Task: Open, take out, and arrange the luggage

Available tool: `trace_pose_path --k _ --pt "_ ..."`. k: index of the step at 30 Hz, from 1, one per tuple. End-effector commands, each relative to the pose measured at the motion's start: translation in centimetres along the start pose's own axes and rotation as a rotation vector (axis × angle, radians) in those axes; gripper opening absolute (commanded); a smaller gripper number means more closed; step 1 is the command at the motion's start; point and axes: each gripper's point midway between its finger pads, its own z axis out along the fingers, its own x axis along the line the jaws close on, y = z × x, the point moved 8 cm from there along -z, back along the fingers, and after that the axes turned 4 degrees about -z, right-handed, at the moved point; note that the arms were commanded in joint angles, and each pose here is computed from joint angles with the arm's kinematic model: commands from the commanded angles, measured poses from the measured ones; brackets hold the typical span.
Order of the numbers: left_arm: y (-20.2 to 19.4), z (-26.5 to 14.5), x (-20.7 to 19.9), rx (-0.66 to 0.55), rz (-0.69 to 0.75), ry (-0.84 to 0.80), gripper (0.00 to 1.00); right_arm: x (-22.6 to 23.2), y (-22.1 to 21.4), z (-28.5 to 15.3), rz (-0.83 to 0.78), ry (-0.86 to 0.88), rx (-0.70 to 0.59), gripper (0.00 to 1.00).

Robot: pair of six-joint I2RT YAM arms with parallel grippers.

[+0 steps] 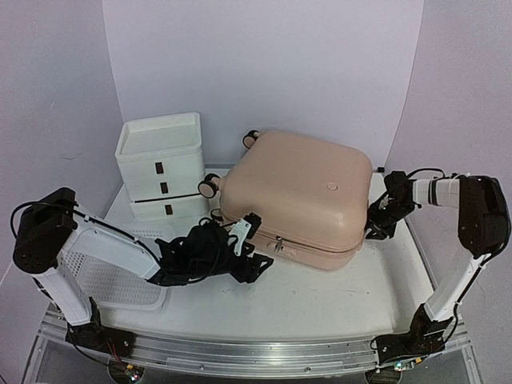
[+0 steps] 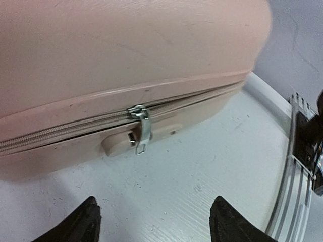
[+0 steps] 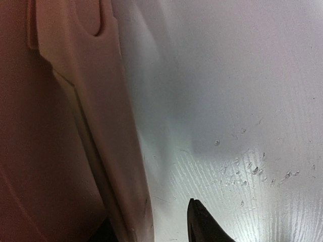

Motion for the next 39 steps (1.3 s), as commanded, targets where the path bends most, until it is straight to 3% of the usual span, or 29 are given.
trace_pose_path --k 1,4,10,15,21,30,39 --pt "3.6 1.7 0.2 -0.178 -0.017 0.118 0.62 -0.2 -0.5 0.2 0.017 -0.018 -0.046 0.29" --pt "3.2 2.7 0.7 -0.19 -0.024 0.197 0.57 -0.5 -1.1 -0.1 0.034 -0.024 -0.06 0.17" --pt "3.0 4.4 0.0 -0.207 -0.014 0.228 0.65 -0.6 -1.9 -0.6 0.05 -0.008 -0.077 0.0" --pt "2.8 5.4 -1.0 -0.223 0.002 0.233 0.68 -0.4 -2.3 -1.3 0.049 0.007 -0.102 0.0" --pt "2.5 6.7 -0.3 -0.238 -0.003 0.318 0.65 -0.4 -2.6 -1.2 0.061 0.02 -0.099 0.0" --pt "3.5 6.6 0.3 -0.292 0.001 0.426 0.48 -0.5 -3.1 -1.7 0.057 0.02 -0.124 0.0" --pt "4.6 5.6 0.1 -0.303 0.03 0.407 0.29 -0.7 -3.4 -1.6 0.041 0.015 -0.115 0.0"
